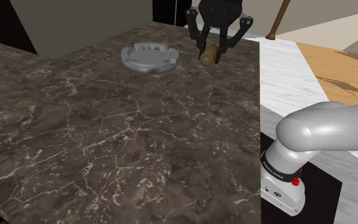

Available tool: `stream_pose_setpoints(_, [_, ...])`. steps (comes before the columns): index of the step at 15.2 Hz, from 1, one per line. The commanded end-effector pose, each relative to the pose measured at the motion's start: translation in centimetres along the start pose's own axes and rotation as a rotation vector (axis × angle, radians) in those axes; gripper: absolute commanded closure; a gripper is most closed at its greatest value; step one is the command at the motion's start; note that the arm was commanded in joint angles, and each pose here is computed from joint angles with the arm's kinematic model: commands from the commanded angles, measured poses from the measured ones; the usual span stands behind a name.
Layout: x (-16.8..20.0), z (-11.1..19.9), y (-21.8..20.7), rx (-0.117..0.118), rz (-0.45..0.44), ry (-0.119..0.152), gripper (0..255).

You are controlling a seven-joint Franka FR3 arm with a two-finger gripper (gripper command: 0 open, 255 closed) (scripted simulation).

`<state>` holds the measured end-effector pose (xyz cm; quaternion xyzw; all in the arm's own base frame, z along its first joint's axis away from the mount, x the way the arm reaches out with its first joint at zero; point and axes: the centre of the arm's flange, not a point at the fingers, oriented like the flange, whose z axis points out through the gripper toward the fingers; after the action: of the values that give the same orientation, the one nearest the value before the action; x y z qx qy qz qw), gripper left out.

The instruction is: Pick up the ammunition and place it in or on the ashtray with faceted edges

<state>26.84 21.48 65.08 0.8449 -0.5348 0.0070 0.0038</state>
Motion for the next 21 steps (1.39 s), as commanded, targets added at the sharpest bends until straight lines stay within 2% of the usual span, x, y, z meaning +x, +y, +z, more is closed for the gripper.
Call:
stream_pose_setpoints(1, [-0.1, -1.2, 0.1, 0.000, 0.000, 0.000, 255])
stream_pose_setpoints(4, [-0.1, -2.5, 0.1, 0.000, 0.000, 0.000, 255])
stream_pose_setpoints(20, [6.8, -2.4, -19.9, 0.000, 0.000, 0.000, 255])
stream_pose_setpoints(21, [6.8, -1.9, -19.9, 0.000, 0.000, 0.000, 255])
